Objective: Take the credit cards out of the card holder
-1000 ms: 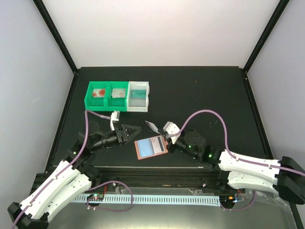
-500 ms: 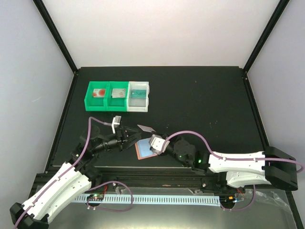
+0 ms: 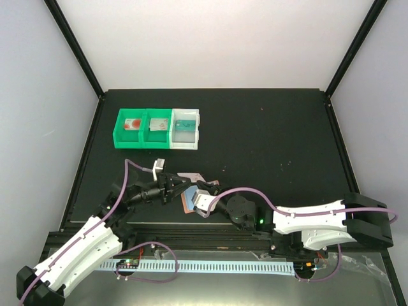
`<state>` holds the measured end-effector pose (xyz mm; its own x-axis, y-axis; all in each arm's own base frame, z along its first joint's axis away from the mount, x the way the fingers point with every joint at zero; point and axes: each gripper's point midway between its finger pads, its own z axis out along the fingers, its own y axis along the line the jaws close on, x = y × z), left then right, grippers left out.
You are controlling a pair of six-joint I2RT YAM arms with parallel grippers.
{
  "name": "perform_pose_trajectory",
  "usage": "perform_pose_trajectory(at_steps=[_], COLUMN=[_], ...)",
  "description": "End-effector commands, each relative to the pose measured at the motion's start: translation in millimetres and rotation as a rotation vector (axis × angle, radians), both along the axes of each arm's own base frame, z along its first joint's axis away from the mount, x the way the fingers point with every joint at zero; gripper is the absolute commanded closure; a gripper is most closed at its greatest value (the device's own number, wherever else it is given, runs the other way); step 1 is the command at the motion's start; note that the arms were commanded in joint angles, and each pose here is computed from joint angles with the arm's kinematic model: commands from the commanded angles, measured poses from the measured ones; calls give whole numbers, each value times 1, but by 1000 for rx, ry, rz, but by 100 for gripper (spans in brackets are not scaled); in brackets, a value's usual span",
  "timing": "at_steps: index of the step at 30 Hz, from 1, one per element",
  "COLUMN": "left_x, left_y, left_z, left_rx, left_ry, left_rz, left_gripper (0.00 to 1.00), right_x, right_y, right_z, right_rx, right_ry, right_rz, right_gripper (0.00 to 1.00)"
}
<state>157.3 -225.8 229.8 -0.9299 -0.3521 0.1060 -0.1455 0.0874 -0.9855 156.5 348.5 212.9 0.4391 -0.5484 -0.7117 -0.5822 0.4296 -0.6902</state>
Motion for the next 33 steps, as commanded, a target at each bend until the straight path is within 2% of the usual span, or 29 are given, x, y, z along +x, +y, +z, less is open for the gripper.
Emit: perform_pose_trajectory(at_steps=[1, 3, 8, 14, 17, 21, 27, 30, 33], left_x=[1, 2, 2, 3, 5, 3, -20, -32, -44], left_y=[2, 4, 6, 7, 9, 13, 7, 4, 2], left_z=[-1, -2, -5, -8, -2, 8, 38, 44, 49], left_rx=[-26, -22, 13, 89, 165, 274, 226, 199, 164], left_ry=[19, 15, -36, -143, -264, -447, -662, -723, -757], left_rz=[25, 39, 43, 29, 18, -12, -127, -196, -255], left_gripper=[86, 97, 99, 98, 98, 99, 99, 98, 98], right_x=[-1, -1, -6, -16, -17, -21, -23, -25, -23], right_y=[1, 0, -2, -8, -17, -26, -30, -30, -36], right_z=[22, 20, 16, 22, 30, 41, 51, 64, 75], right_rx=[70, 69, 87, 209, 321, 463, 598, 674, 768], right_ry=[-34, -33, -6, 139, 270, 517, 912, 1071, 1191], right_rz=[-26, -29, -21, 20, 3, -36, -108, -59, 5], right_gripper=[99, 99, 98, 73, 55, 47, 41, 39, 27])
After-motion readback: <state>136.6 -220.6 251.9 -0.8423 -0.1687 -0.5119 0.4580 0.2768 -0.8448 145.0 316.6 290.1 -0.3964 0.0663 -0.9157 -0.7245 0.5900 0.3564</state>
